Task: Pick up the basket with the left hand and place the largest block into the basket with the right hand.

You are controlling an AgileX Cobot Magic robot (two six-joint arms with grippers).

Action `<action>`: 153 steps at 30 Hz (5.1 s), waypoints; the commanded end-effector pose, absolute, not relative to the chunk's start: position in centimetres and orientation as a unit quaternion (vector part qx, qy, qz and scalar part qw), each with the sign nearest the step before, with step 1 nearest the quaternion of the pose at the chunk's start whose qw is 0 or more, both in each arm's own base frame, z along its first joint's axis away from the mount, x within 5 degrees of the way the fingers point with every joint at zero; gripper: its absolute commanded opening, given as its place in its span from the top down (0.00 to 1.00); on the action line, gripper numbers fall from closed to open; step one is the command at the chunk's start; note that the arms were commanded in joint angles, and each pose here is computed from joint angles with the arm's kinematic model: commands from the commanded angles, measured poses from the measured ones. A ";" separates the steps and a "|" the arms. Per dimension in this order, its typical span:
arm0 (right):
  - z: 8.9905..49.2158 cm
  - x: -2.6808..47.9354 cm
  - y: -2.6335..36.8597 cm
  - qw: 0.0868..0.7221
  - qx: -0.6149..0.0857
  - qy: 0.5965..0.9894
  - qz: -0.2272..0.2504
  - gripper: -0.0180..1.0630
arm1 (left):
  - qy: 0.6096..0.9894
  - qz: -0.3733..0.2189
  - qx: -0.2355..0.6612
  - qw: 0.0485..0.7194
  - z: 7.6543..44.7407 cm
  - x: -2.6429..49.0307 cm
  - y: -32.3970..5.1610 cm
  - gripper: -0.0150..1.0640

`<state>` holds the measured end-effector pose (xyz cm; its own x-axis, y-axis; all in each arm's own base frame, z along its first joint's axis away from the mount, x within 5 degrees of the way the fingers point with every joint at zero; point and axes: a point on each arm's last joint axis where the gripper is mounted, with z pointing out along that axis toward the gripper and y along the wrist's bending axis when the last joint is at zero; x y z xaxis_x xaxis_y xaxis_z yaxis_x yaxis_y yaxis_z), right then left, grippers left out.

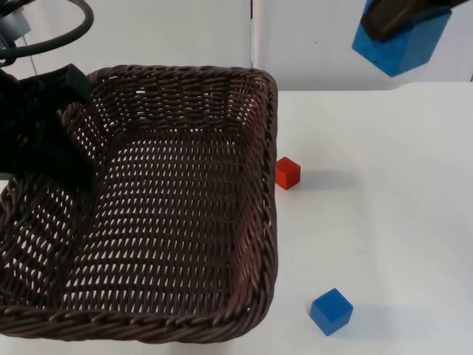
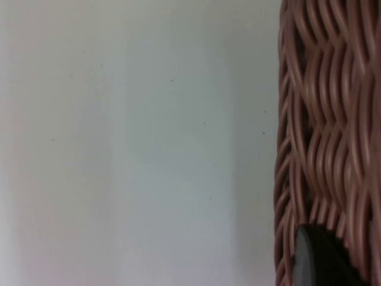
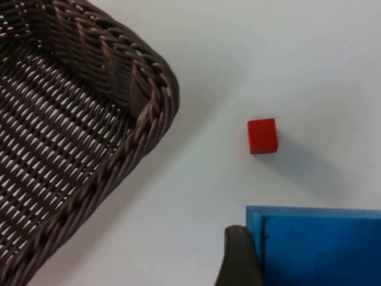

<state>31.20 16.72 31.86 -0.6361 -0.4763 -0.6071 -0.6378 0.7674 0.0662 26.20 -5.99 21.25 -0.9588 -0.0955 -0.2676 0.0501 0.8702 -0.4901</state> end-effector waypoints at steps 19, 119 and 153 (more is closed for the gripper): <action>32.6 30.7 17.4 0.305 -0.340 0.878 0.141 0.99 | 0.946 -0.288 -0.033 0.142 21.9 26.0 -6.5 0.99; 36.5 19.9 21.6 0.412 -0.470 0.762 0.168 0.30 | 0.953 -0.256 -0.018 0.158 21.6 26.3 -6.0 0.99; 38.9 17.8 19.0 0.446 -0.477 0.743 0.147 0.30 | 0.972 -0.205 -0.056 0.097 10.4 30.1 -5.5 0.99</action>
<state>18.08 19.16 38.93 -0.1529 -0.5722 -0.8057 -0.8380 0.5072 -0.2012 30.01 -5.32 10.37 -0.9758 -0.1351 -0.1717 -0.0572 0.9166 -0.3956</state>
